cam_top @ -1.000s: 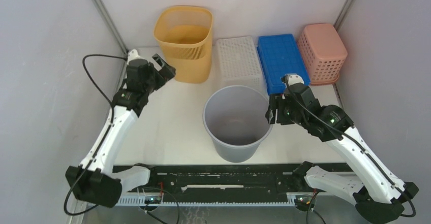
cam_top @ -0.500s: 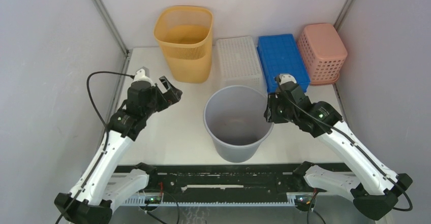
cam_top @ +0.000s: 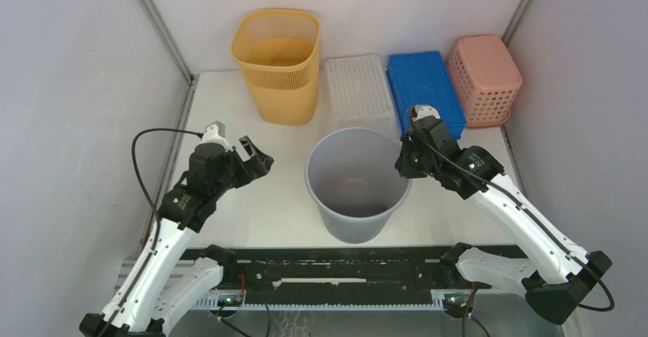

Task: Turn the large container upside down
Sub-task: Move the container to the center of the board.

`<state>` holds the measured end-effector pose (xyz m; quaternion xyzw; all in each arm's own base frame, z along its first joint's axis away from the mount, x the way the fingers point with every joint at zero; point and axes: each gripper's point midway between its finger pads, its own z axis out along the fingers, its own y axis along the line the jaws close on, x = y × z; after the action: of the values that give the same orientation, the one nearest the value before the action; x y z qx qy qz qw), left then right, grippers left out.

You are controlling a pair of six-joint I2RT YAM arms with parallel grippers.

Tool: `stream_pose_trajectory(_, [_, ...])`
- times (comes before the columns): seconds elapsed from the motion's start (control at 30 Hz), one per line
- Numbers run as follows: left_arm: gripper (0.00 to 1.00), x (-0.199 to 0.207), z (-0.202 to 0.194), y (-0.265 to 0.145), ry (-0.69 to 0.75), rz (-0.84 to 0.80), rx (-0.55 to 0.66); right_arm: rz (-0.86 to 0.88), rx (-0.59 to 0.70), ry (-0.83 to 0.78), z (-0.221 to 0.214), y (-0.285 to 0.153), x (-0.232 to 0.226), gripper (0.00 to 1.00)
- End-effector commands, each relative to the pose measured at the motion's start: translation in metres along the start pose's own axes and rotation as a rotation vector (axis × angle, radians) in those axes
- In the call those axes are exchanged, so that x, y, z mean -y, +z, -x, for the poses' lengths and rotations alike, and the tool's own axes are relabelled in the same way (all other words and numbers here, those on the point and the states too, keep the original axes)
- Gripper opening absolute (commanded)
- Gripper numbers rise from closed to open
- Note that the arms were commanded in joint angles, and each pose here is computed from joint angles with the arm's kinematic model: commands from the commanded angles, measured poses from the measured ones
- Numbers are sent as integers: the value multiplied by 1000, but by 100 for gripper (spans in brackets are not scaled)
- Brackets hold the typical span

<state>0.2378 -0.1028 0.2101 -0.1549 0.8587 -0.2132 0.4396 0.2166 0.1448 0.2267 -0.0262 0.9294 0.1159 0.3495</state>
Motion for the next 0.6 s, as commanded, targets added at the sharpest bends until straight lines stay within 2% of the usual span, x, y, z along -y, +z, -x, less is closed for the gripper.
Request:
stream_pose_trajectory(0.0, [100, 4, -1, -3, 7, -30, 2, 19, 127, 68, 38, 0, -11, 0])
stream_pose_trajectory(0.17, [100, 7, 0, -5, 11, -40, 3, 1, 210, 96, 66, -1, -13, 0])
stream_pose_trajectory(0.57, [99, 6, 2, -7, 8, -42, 17, -45, 253, 164, 101, 26, -2, 0])
